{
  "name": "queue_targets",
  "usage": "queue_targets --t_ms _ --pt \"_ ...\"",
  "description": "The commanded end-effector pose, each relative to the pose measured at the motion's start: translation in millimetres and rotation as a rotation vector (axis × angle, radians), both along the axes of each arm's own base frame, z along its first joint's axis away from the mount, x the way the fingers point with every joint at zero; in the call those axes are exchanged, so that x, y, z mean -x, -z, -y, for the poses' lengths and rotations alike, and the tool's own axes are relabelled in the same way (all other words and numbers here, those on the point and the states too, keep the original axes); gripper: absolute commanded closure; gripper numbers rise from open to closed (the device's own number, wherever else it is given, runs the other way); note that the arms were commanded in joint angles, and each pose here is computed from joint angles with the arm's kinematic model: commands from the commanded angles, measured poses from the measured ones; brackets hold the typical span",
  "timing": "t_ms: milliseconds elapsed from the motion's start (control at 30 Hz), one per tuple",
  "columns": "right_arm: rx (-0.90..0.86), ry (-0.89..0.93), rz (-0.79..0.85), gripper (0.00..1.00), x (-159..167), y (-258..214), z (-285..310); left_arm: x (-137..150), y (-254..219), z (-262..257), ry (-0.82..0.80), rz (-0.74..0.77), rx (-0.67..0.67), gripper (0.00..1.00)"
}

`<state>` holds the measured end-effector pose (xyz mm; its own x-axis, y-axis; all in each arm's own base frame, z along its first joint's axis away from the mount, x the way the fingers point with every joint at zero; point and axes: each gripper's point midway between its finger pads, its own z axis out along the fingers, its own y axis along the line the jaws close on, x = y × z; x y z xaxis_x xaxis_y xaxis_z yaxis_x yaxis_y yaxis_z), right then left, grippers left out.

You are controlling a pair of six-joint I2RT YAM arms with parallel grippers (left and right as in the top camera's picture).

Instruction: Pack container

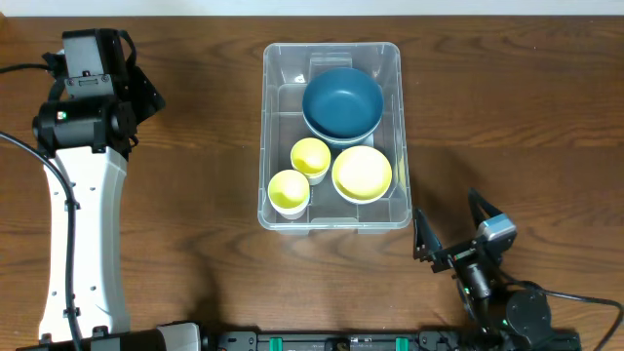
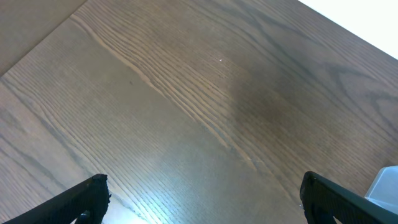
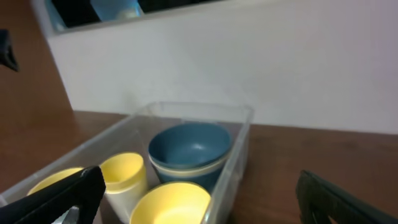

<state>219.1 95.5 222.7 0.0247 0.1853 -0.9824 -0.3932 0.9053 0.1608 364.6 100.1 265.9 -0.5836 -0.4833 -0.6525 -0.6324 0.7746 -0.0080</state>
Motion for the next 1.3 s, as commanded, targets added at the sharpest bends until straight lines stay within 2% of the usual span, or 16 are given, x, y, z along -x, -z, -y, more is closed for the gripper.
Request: queue_targets --t_ms 0,133,267,533,667,1067,1267 --pt "0.056 -0.013 0.023 0.01 -2.8 14.3 -4.2 0.6 -7.5 -4.8 -0.020 0.016 -0.015 0.02" --pt "0.071 -0.008 0.020 0.01 -5.7 26.8 -4.9 0.6 -7.5 -4.8 -0.020 0.016 -0.015 0.02" --pt "0.171 0.028 0.040 0.01 -7.8 31.0 -0.4 0.6 -7.5 -4.8 -0.020 0.016 -0.015 0.02" --pt "0.201 0.422 0.013 0.01 -20.5 29.7 66.7 0.6 -7.5 -4.8 -0.020 0.016 -0.015 0.02" --pt "0.241 0.499 0.035 0.01 -21.2 24.0 82.9 0.6 -7.5 -4.8 -0.020 0.016 -0.015 0.02" --pt "0.293 0.537 0.057 0.01 -25.2 20.2 112.6 0.6 -7.5 -4.8 -0.020 0.016 -0.015 0.02" --pt "0.248 0.541 -0.023 0.01 -26.1 37.6 123.8 0.6 -7.5 -4.8 -0.020 0.016 -0.015 0.02"
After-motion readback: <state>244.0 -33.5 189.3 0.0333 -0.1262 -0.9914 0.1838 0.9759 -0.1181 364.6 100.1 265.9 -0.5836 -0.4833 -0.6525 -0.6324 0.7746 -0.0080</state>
